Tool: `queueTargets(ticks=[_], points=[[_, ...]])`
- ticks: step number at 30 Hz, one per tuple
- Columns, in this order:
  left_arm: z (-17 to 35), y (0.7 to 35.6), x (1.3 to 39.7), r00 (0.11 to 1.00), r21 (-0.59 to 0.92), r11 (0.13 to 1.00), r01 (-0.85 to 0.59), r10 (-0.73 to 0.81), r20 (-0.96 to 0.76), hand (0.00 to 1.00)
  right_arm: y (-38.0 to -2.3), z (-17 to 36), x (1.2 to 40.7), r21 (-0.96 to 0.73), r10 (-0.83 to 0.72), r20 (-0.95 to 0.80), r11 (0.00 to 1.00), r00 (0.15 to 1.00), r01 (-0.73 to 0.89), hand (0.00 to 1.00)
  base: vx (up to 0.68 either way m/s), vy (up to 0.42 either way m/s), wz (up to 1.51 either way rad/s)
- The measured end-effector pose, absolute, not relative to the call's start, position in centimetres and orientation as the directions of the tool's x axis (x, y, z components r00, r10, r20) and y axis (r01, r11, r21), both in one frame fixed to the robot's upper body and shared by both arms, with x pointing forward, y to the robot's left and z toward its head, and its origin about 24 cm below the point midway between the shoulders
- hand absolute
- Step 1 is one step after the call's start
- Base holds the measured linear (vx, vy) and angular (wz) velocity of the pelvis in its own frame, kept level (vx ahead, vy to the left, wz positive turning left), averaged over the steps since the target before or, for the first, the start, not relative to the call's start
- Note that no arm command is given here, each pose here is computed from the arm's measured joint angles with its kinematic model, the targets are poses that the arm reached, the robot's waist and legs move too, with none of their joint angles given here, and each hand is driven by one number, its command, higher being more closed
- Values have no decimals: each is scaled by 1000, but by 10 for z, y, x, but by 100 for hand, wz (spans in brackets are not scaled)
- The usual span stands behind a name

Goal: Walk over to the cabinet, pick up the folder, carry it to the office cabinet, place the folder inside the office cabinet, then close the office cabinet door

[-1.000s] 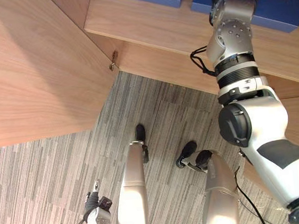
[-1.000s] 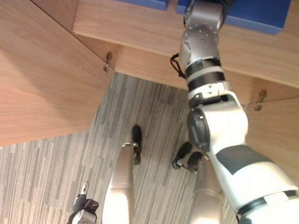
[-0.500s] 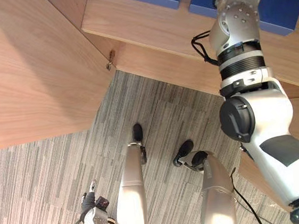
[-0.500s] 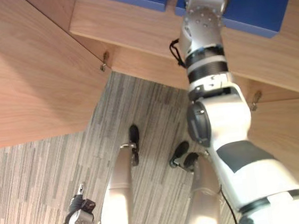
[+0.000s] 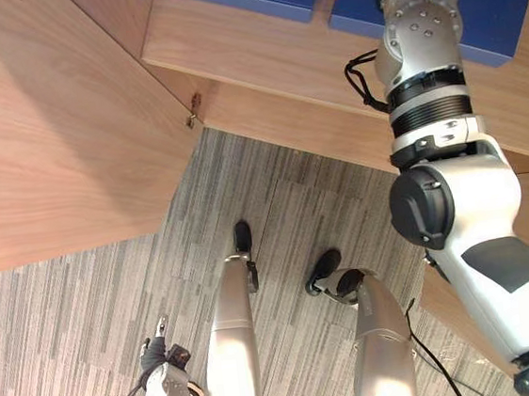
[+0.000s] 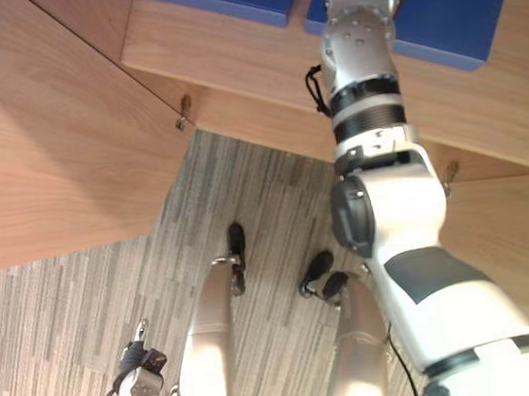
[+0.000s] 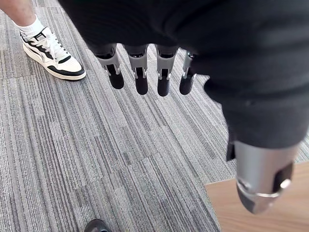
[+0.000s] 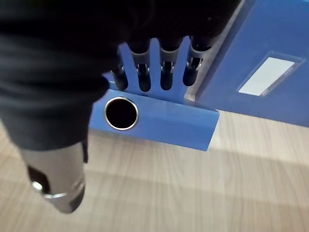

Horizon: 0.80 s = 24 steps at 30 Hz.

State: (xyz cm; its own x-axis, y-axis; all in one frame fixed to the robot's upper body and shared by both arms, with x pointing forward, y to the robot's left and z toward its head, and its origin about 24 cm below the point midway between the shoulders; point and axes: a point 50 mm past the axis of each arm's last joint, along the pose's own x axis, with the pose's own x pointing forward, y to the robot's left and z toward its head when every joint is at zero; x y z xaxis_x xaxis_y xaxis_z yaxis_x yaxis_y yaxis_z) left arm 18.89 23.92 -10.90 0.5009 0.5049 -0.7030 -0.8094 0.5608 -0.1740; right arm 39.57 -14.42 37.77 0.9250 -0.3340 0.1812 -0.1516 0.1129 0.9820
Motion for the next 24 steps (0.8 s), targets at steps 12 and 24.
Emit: queueTargets(ticks=[12, 24], points=[[-103, 228, 203, 568, -177, 643, -746, 474, -673, 0, -125, 318, 423, 832, -233, 80, 552, 969, 63, 0, -2, 74, -2], [-99, 224, 209, 645, -182, 730, -659, 425, -635, 0, -169, 259, 433, 152, -235, 45, 962, 971, 226, 0, -8, 70, -1]])
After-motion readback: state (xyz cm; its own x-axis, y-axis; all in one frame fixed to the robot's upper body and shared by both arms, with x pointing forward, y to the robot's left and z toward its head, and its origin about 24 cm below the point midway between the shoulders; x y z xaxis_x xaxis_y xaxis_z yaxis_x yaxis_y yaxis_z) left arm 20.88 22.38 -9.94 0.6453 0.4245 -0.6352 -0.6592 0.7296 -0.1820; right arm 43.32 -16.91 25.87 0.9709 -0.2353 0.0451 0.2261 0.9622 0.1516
